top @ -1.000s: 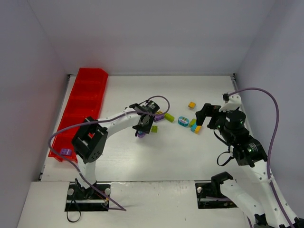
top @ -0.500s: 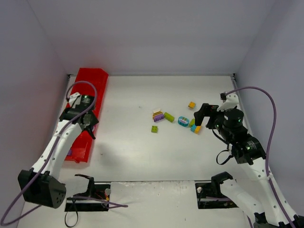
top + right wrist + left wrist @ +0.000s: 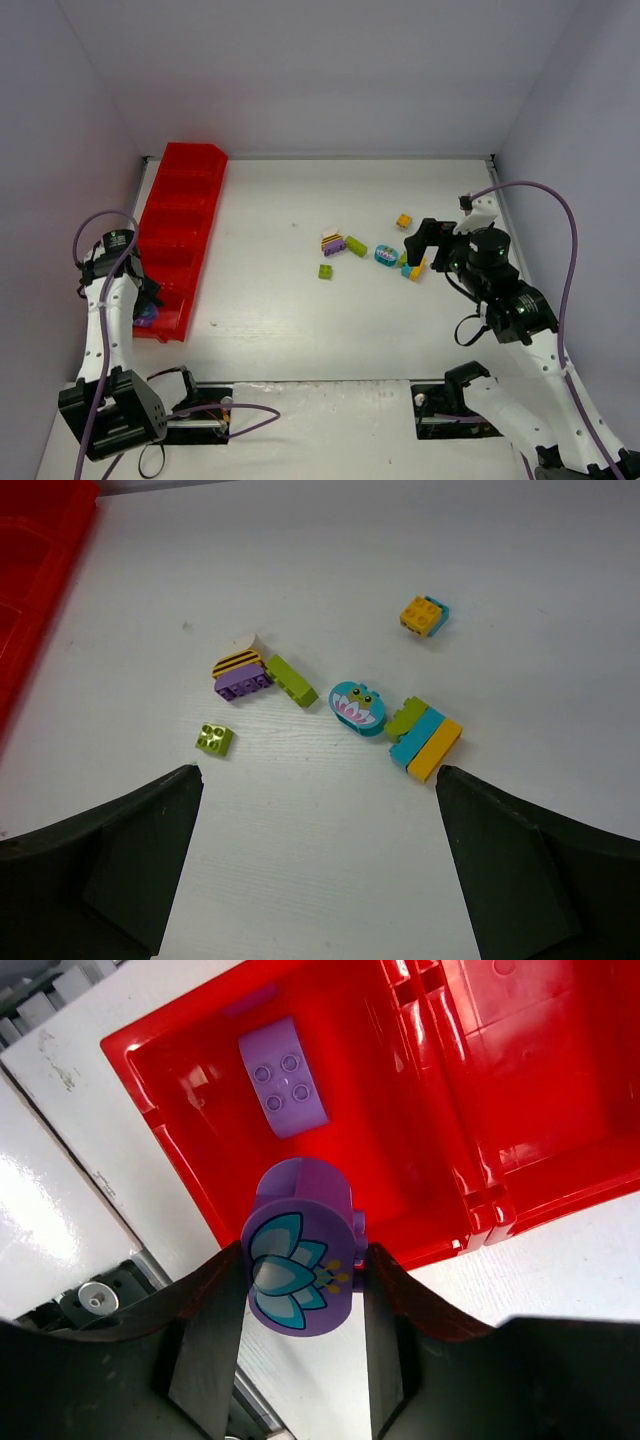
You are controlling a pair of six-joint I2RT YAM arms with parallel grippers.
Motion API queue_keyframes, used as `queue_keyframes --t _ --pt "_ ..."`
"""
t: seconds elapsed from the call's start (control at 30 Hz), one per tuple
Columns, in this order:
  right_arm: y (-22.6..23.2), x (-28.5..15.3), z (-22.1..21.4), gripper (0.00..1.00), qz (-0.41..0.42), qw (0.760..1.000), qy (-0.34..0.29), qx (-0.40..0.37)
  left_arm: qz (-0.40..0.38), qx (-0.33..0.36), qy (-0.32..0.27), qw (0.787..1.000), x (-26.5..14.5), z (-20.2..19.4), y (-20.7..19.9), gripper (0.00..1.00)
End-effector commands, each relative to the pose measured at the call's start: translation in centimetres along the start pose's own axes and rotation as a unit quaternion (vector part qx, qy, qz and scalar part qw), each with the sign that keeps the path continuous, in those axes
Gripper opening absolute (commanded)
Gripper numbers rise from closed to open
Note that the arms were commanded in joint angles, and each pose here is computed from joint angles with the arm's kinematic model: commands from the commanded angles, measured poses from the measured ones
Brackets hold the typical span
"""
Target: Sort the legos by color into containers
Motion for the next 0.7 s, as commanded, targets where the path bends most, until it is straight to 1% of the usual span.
queue_keyframes --t 0.0,0.03,0.07,0.1,0.17,0.23,0.3,0.37,0.47,0.5,0.53,0.6,0.63,0.67 --pt "1.3 -0.5 1.7 1.0 0.027 0.999 -0.03 -0.006 -0.015 -0.008 -0.012 1.0 0.0 1.0 -0.5 0.38" --pt "1.3 -0.5 1.7 1.0 0.027 0.999 -0.03 -0.006 -0.014 -0.01 -0.014 1.0 -0.1 1.1 -0.5 0.44" --pt "1.2 -0.6 1.7 1.0 0.027 0.999 -0.031 -0.006 -0.016 -0.011 -0.019 1.0 -0.3 1.3 -0.5 0.55" --pt "1.2 -0.6 1.6 1.0 0.027 0.999 -0.03 -0.007 -0.018 -0.012 -0.02 1.0 -0.4 1.4 -0.5 0.6" --pt "1.2 -0.7 1.6 1.0 0.028 0.999 -0.031 -0.008 -0.035 -0.007 -0.03 0.999 -1.2 2.0 -0.9 0.65" --pt "1.3 -0.7 1.6 1.0 0.029 0.999 -0.031 -0.008 -0.058 0.006 -0.033 0.998 -2.1 2.2 -1.4 0.67" --pt "1.2 -0.6 1.6 1.0 0.027 0.999 -0.029 -0.009 -0.086 0.017 -0.056 0.995 -3.5 2.9 -2.0 0.68" --pt "1.2 -0.4 1.5 1.0 0.026 0.999 -0.026 -0.01 -0.102 0.03 -0.067 0.992 -4.6 3.3 -2.4 0.68" --pt "1.2 -0.2 1.5 1.0 0.024 0.999 -0.023 -0.01 -0.137 0.062 -0.09 0.985 -6.8 4.0 -3.8 0.68" --pt "1.2 -0.2 1.4 1.0 0.024 0.999 -0.023 -0.01 -0.157 0.073 -0.106 0.979 -7.8 4.5 -4.8 0.69" --pt "1.2 -0.1 1.4 1.0 0.023 0.999 -0.022 -0.01 -0.18 0.105 -0.111 0.972 -8.8 3.8 -6.3 0.69" --pt "1.1 0.1 1.2 1.0 0.022 1.0 -0.018 -0.01 -0.196 0.136 -0.115 0.964 -9.6 3.3 -8.5 0.69" --pt "1.1 0.2 1.2 1.0 0.019 1.0 -0.018 -0.01 -0.212 0.177 -0.112 0.954 -10.4 1.9 -10.9 0.69" --pt "1.1 0.2 1.3 1.0 0.019 1.0 -0.017 -0.01 -0.218 0.195 -0.111 0.95 -10.8 1.2 -12.0 0.69"
Point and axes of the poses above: each gripper's point midway between its finger pads, its own x axis out along the fingers, its own y axis along the line the jaws close on, z = x × y, the point moved 2 cm from there along -x, back along the fingers, and after that the axes turned 12 degrees about x, right-handed, at the moved point
